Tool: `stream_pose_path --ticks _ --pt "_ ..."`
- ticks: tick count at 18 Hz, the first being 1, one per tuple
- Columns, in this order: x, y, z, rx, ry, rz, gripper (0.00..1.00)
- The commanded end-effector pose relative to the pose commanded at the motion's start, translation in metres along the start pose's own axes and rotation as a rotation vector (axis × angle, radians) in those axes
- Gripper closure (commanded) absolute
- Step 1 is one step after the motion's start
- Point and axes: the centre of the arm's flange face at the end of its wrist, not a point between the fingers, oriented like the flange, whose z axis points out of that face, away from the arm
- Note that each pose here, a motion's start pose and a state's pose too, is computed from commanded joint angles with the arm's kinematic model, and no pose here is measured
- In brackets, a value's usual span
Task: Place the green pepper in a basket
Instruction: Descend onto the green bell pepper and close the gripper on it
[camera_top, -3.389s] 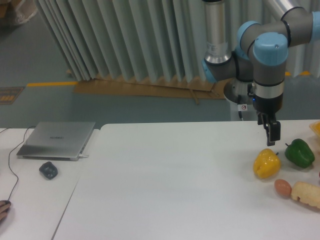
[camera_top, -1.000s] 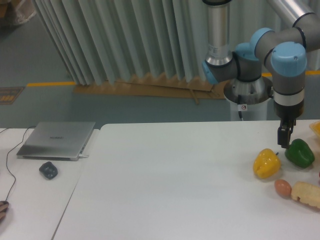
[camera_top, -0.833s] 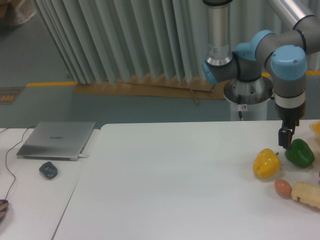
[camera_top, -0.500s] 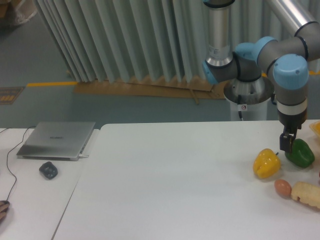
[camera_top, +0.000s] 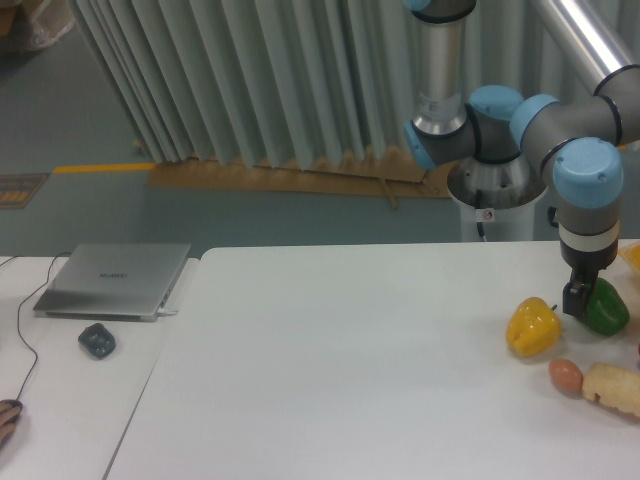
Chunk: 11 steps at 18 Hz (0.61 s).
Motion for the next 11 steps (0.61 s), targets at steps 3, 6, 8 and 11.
stream_pose_path --ticks 3,6,8,11 --pt "0.006 0.017 0.015 0.025 0.015 0.009 0.00" --pt "0.007 0.019 0.026 0.016 0.012 0.013 0.00" --pt "0.005 0.016 0.033 0.018 0.017 0.012 0.00" --pt "0.000 0.016 0.035 0.012 0.011 0.014 0.00"
